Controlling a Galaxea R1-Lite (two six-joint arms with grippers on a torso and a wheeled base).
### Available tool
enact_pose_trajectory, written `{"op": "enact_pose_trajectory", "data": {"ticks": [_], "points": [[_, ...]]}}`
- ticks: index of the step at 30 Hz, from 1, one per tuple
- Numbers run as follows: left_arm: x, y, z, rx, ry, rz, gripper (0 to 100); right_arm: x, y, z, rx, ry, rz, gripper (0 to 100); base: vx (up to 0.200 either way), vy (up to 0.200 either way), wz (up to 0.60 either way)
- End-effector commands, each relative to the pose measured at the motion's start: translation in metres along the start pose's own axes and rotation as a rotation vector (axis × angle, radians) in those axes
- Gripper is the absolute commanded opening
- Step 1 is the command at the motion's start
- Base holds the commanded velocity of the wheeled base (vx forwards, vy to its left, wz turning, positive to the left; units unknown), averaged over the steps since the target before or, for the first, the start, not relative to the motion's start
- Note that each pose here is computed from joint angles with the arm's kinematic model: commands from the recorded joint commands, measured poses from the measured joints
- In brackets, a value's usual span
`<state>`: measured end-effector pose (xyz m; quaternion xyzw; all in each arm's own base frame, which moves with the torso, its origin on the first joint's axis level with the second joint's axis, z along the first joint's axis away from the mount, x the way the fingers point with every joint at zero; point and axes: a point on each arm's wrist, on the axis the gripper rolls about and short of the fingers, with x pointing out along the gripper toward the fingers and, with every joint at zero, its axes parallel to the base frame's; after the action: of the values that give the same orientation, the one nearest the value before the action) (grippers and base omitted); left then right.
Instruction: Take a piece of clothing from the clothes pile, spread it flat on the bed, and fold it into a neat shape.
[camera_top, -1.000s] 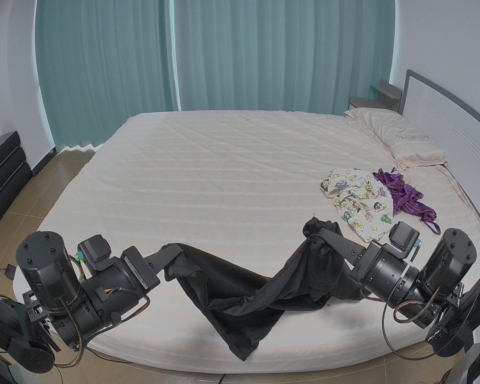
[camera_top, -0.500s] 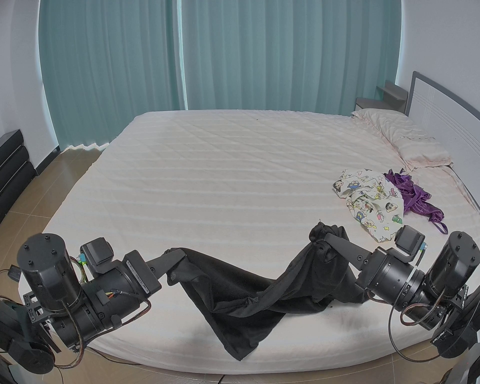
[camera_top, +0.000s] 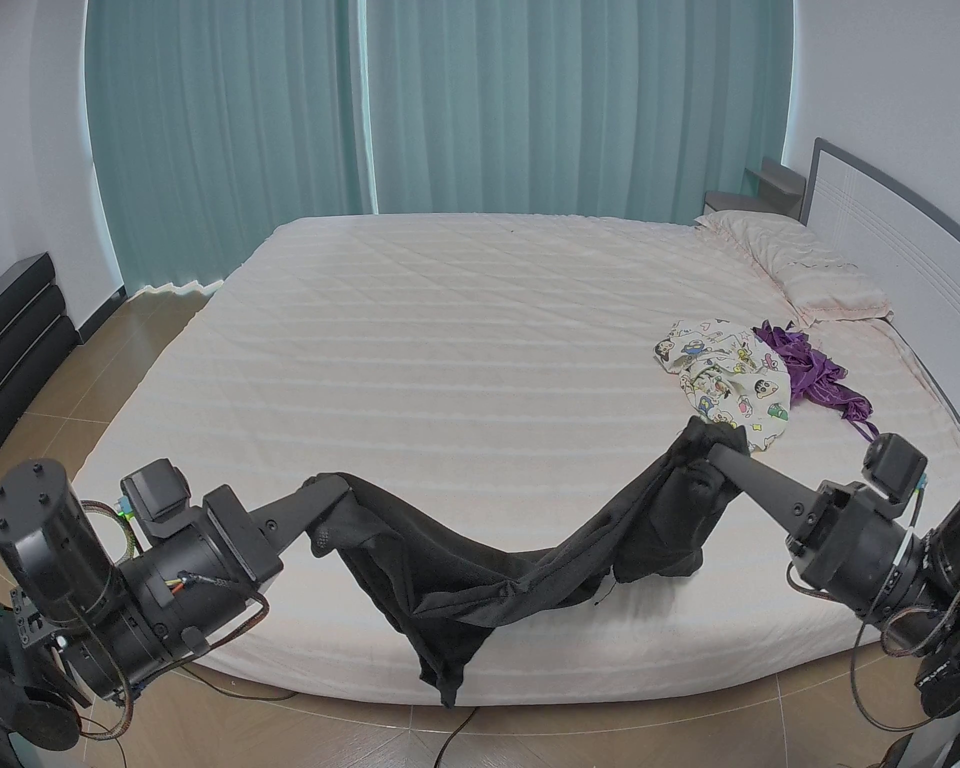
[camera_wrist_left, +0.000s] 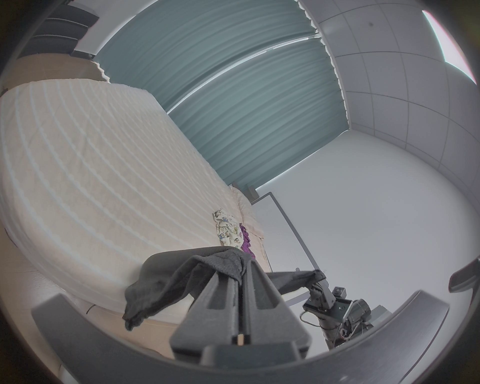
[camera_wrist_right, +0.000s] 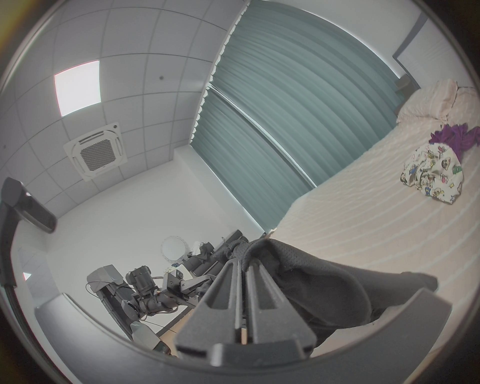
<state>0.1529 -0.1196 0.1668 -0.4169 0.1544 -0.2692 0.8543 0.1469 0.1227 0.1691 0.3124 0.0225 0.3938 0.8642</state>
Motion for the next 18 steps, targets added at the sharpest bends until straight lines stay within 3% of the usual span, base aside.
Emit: {"op": "enact_pose_trajectory", "data": {"ticks": [1, 2, 6, 8, 10, 14, 18], "points": [[-0.017, -0.015, 0.011, 0.005, -0.052, -0.071, 0, -0.017, 0.021, 0.027, -0.035, -0.113, 0.082, 0, -0.2, 0.0, 0.0], [-0.017, -0.015, 0.011, 0.005, -0.052, -0.071, 0, -0.017, 0.021, 0.027, -0.035, -0.113, 0.082, 0, 0.0, 0.0, 0.0], [-0.027, -0.03, 0.026, 0.005, -0.1, -0.114, 0, -0.025, 0.045, 0.071, -0.054, -0.226, 0.109, 0, 0.0, 0.0, 0.0], [-0.028, -0.031, 0.027, 0.007, -0.104, -0.113, 0, -0.025, 0.047, 0.074, -0.052, -0.227, 0.103, 0, 0.0, 0.0, 0.0], [-0.034, -0.041, 0.037, 0.008, -0.105, -0.102, 0, -0.023, 0.056, 0.102, -0.031, -0.196, 0.037, 0, 0.0, 0.0, 0.0], [-0.029, -0.044, 0.04, 0.043, -0.081, -0.064, 0, -0.011, 0.049, 0.118, 0.014, -0.141, -0.043, 0, 0.0, 0.0, 0.0], [-0.013, -0.037, 0.034, 0.055, -0.048, -0.01, 0, 0.012, 0.018, 0.123, 0.005, -0.137, -0.158, 0, 0.0, 0.0, 0.0]]}}
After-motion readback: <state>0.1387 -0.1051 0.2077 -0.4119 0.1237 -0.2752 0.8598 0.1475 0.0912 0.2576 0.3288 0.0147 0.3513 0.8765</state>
